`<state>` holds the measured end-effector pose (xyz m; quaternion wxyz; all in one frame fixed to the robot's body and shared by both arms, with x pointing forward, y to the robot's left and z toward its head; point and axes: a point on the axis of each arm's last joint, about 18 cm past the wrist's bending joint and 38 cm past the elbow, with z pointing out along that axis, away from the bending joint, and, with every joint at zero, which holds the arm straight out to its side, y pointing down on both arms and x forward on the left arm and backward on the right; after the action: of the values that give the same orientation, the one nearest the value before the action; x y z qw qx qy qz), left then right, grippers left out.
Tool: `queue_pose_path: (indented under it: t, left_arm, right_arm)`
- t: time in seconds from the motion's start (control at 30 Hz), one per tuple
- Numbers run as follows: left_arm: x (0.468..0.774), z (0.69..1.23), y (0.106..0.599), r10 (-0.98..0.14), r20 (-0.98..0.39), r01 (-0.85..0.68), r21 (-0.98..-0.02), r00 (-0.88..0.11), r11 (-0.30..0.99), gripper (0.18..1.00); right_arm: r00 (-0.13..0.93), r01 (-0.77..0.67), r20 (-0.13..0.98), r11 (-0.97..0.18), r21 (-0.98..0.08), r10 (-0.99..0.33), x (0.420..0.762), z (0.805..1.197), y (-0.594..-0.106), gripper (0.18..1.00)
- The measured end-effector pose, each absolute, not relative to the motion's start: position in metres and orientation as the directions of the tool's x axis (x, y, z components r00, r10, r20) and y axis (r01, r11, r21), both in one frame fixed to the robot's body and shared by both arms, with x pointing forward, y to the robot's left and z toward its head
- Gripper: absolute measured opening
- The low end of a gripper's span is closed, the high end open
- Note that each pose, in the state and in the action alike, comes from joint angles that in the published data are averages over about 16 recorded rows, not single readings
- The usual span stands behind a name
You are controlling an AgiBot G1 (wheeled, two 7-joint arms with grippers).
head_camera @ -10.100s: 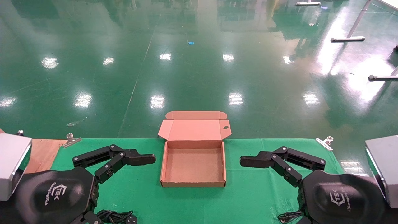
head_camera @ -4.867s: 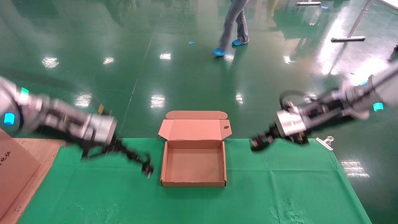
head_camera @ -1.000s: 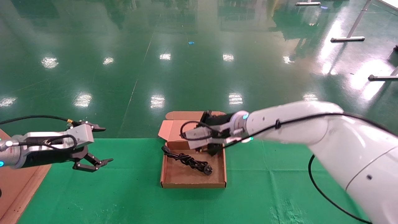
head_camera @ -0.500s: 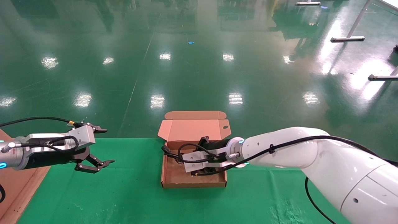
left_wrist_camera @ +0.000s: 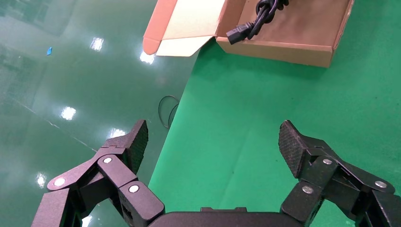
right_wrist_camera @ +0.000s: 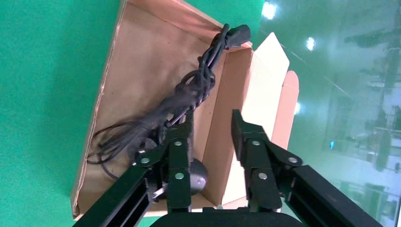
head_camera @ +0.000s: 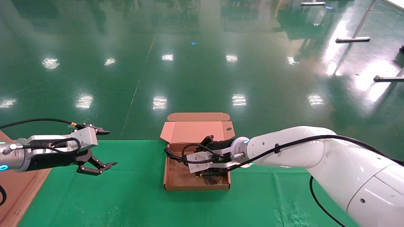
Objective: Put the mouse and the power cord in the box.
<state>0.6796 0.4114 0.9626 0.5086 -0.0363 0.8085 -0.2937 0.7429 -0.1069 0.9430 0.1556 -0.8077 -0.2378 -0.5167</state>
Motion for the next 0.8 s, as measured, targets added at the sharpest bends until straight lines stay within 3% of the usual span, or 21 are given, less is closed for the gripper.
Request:
queue_pose_path:
  t: [0.37,0.8]
  left_arm:
    - [0.676,0.963,0.404,-0.371,-0.788,0.260,-0.540,-0.491,0.801,1.001]
    - [0.653,0.967,0.375,-0.425,-0.713,0.350,-0.667,-0.558,0.658,1.001]
  right_arm:
    - [0.385,0.546,0.904,-0.836,-0.062,0.184,0.739,0.940,-0.113,0.529]
    - [0.572,0.525,0.819,-0.750,-0.404,-0.041,0.709,0.924,-0.139,0.823]
